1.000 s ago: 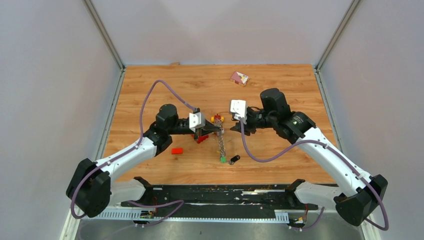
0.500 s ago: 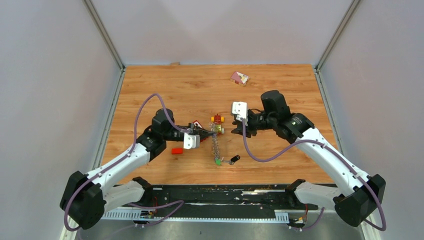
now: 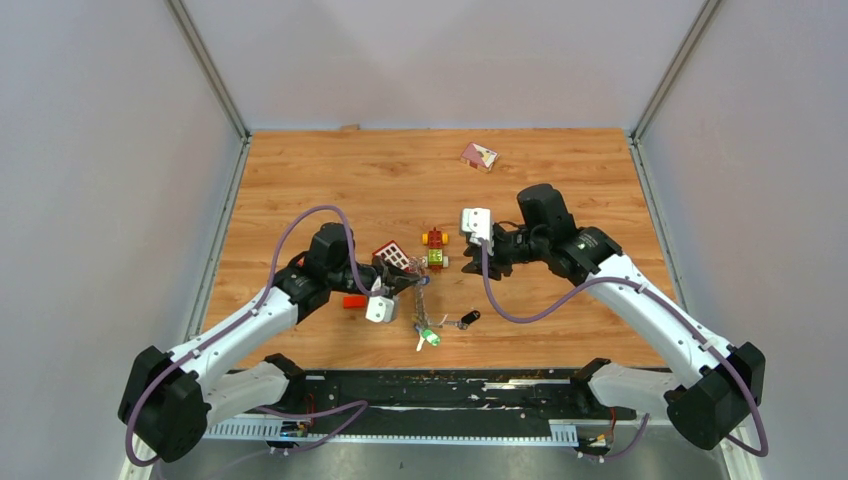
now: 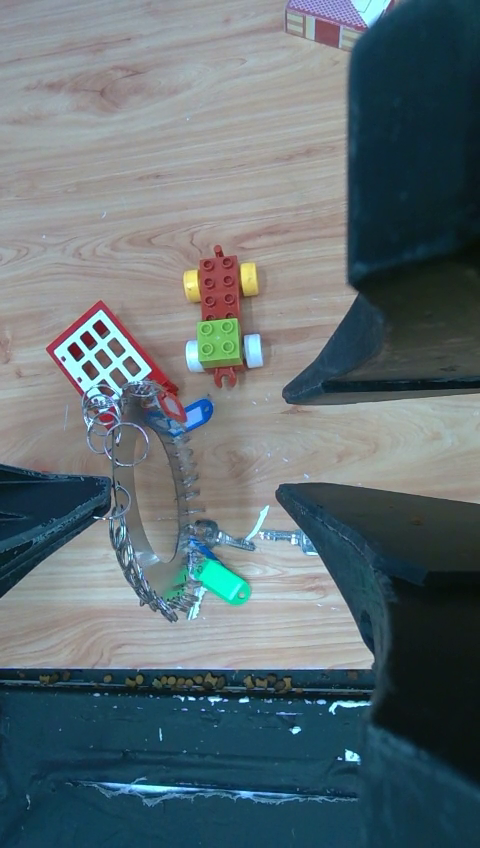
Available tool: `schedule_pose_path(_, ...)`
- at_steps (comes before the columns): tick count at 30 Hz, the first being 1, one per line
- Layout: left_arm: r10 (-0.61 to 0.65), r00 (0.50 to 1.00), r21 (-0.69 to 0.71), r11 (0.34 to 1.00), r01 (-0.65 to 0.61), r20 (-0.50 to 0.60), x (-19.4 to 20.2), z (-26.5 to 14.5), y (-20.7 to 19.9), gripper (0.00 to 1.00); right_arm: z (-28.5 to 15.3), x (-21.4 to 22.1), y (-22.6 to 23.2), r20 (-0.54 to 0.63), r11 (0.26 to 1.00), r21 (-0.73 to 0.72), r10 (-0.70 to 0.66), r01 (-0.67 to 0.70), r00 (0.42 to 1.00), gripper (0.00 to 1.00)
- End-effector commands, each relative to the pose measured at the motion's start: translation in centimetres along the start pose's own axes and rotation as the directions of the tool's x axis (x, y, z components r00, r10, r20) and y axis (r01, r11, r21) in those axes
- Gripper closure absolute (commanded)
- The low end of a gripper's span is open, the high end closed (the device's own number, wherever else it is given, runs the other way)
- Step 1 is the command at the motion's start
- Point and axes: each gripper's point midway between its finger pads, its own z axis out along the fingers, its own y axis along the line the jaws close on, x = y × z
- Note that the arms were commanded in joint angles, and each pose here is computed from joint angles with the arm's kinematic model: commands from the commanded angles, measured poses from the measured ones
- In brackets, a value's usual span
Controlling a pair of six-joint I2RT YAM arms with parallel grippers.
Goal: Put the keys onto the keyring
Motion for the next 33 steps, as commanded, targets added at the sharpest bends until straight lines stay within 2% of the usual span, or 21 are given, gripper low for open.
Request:
schedule_pose_path(1, 0.125, 0.992, -0.034, 0.992, -0.125, 0.018, -1.5, -0.6, 2.1, 1.00, 0.1, -0.5, -0.1, 0.031, 1.000, -0.011, -0.022, 0.023, 0.999, 0.65)
schedule_pose_path(10, 0.147, 0.989, -0.016, 0.989, -0.147, 0.012, -1.4, -0.6, 1.8, 1.00, 0.3, -0.3, -0.1, 0.026, 1.000, -0.015, -0.018, 0.019, 0.999, 0.65)
schedule_pose_path(16, 0.118, 0.993, -0.022, 0.993, -0.117, 0.012, -1.4, -0.6, 2.1, 1.00, 0.3, -0.2, -0.1, 0.024, 1.000, -0.015, -0.015, 0.016, 1.000, 0.65)
schedule_pose_path(21, -0.005, 0.999, -0.075, 0.997, 0.008, 0.033, -1.8, -0.5, 3.1, 1.00, 0.3, -0.2, -0.2, 0.022, 1.000, -0.007, -0.015, 0.015, 1.000, 0.65)
schedule_pose_path(25, -0.142, 0.988, -0.163, 0.975, 0.150, 0.058, -2.1, -0.6, 5.1, 1.00, -0.2, -0.3, -0.9, 0.029, 1.000, 0.021, 0.008, -0.008, 1.000, 0.65)
schedule_pose_path(29, -0.289, 0.952, -0.231, 0.924, 0.305, 0.100, -2.3, -0.8, 6.4, 1.00, -0.8, 0.3, -1.7, 0.026, 0.998, 0.046, 0.048, -0.049, 0.998, 0.65)
schedule_pose_path(33, -0.458, 0.873, -0.265, 0.832, 0.487, 0.165, -2.9, -1.1, 7.3, 1.00, -1.0, 1.6, -1.4, -0.016, 0.996, 0.042, 0.073, -0.073, 0.997, 0.63)
